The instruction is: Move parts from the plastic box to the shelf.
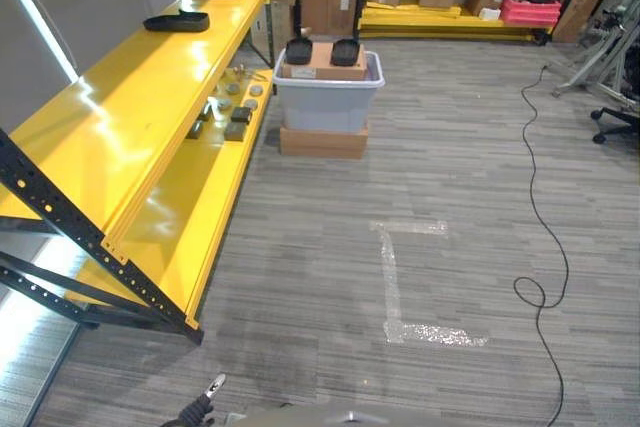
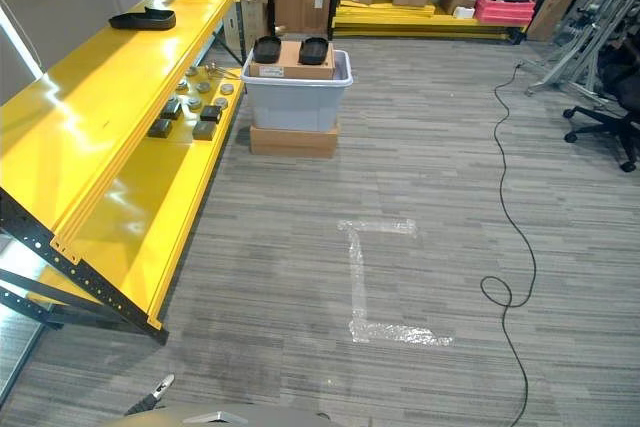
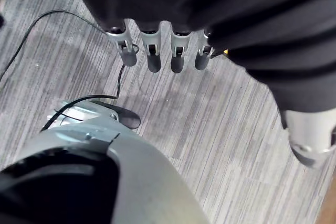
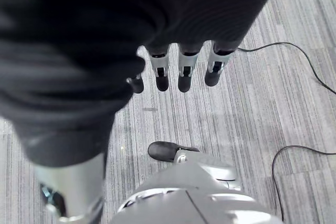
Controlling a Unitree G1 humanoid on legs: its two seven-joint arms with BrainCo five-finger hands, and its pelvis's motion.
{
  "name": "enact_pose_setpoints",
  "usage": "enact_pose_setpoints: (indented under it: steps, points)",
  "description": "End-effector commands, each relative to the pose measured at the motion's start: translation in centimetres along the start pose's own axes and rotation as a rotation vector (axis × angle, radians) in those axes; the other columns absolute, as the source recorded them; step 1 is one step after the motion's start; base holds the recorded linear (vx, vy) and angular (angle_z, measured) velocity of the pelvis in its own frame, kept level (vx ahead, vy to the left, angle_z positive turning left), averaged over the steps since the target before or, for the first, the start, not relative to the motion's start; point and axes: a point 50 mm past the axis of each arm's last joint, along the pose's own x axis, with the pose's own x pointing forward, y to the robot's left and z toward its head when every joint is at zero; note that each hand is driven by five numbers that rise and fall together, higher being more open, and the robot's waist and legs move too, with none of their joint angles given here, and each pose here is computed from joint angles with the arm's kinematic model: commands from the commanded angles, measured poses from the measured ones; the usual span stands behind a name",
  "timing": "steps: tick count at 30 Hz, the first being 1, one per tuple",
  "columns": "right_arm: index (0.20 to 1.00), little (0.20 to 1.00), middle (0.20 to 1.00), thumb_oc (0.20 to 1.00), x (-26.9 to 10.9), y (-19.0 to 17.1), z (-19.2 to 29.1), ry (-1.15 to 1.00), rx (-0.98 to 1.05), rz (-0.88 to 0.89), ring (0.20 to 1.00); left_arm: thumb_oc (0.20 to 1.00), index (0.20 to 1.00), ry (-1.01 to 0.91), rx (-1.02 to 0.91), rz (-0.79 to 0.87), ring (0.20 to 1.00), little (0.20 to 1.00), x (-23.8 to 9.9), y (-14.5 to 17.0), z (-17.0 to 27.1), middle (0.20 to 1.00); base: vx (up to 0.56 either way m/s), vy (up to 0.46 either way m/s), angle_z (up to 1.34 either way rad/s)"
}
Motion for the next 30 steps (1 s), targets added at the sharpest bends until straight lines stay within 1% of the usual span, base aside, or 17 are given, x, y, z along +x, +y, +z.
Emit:
enact_pose_setpoints:
  steps: [1,4,7,9,10,11,13,16,22,26,30]
  points:
    - [1.000,1.000,1.000,1.000,0.0,0.1,0.1,0.035,-0.010,-0.004,1.000,1.000,1.000,-0.003,-0.059,0.025,1.000,1.000,0.5,-0.6,1.5,1.000,0.00,0.000,0.00]
    - [1.000,1.000,1.000,1.000,0.0,0.3,-0.1,0.057,-0.018,0.008,1.000,1.000,1.000,0.009,-0.063,0.025,1.000,1.000,0.5,-0.5,1.4,1.000,0.01,0.002,0.00]
    - [1.000,1.000,1.000,1.000,-0.1,0.1,0.7,0.000,0.001,-0.006,1.000,1.000,1.000,-0.018,-0.074,0.042,1.000,1.000,0.5,-0.7,1.6,1.000,0.06,0.022,0.00]
    - [1.000,1.000,1.000,1.000,-0.2,0.1,1.9,-0.071,0.034,0.007,1.000,1.000,1.000,-0.047,-0.087,0.044,1.000,1.000,0.5,-0.7,2.0,1.000,0.05,0.030,0.00]
    - [1.000,1.000,1.000,1.000,-0.3,0.3,3.1,-0.155,0.057,0.037,1.000,1.000,1.000,-0.067,-0.098,0.046,1.000,1.000,0.5,-0.8,2.4,1.000,0.08,0.082,0.00]
    - [1.000,1.000,1.000,1.000,-0.9,0.9,5.7,-0.281,0.093,0.067,1.000,1.000,1.000,-0.113,-0.129,0.056,1.000,1.000,0.4,-0.5,3.3,1.000,0.07,0.087,-0.01]
    - [1.000,1.000,1.000,1.000,-1.1,0.6,6.5,-0.316,0.120,0.059,1.000,1.000,1.000,-0.118,-0.125,0.054,1.000,1.000,0.4,-0.3,3.4,1.000,0.07,0.140,-0.09]
    - [1.000,1.000,1.000,1.000,-1.2,0.6,7.1,-0.330,0.154,0.060,1.000,1.000,1.000,-0.132,-0.092,0.041,1.000,1.000,0.4,-0.6,3.6,1.000,0.04,0.229,-0.18]
    - [1.000,1.000,1.000,1.000,-1.9,1.5,9.1,-0.410,0.193,0.108,1.000,1.000,1.000,-0.141,-0.130,0.037,1.000,1.000,0.4,-0.6,4.7,1.000,-0.03,0.139,-0.17]
    - [1.000,1.000,1.000,1.000,-2.3,2.0,10.1,-0.445,0.161,0.138,1.000,1.000,1.000,-0.125,-0.146,0.034,1.000,1.000,0.4,-0.2,4.7,1.000,0.29,-0.131,-0.36]
    - [1.000,1.000,1.000,1.000,-2.2,1.7,9.6,-0.425,0.166,0.145,1.000,1.000,1.000,-0.126,-0.128,0.053,1.000,1.000,0.3,0.5,4.5,1.000,0.45,-0.191,-0.09]
